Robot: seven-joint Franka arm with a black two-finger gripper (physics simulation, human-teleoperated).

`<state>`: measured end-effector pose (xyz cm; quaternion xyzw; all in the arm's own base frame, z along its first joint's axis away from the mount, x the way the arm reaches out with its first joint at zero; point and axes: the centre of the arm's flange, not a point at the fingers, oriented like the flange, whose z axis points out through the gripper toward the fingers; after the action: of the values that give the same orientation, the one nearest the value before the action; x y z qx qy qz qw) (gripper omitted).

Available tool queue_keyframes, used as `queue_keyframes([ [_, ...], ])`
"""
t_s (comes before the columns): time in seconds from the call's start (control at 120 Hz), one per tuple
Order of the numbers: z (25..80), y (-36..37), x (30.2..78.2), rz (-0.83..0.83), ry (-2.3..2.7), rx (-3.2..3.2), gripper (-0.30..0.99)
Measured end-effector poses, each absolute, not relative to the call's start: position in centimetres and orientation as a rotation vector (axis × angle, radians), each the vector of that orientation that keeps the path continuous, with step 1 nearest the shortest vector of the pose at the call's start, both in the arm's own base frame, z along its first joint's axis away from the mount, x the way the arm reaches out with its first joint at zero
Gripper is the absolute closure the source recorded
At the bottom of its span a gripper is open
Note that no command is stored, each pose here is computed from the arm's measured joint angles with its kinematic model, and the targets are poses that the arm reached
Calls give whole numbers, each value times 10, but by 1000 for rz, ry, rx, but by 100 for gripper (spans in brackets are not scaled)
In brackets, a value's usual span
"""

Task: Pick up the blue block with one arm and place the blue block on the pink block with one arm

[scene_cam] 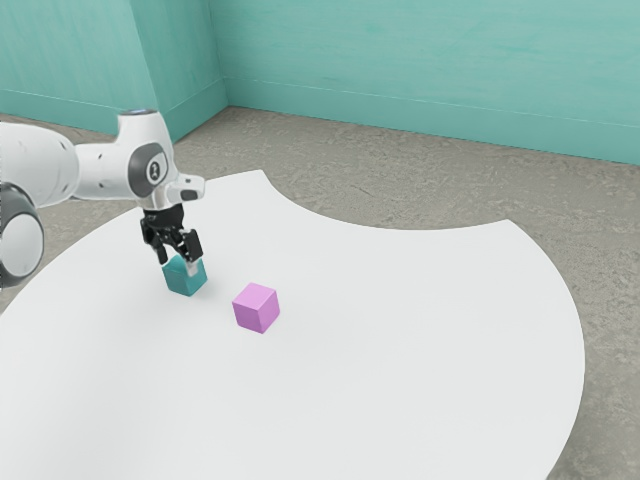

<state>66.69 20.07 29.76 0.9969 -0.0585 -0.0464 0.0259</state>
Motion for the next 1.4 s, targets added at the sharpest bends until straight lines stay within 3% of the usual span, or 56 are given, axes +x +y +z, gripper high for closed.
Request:
queue_keyframes([
  [1.4, 265, 212, 685, -97, -322, 3026, 0],
])
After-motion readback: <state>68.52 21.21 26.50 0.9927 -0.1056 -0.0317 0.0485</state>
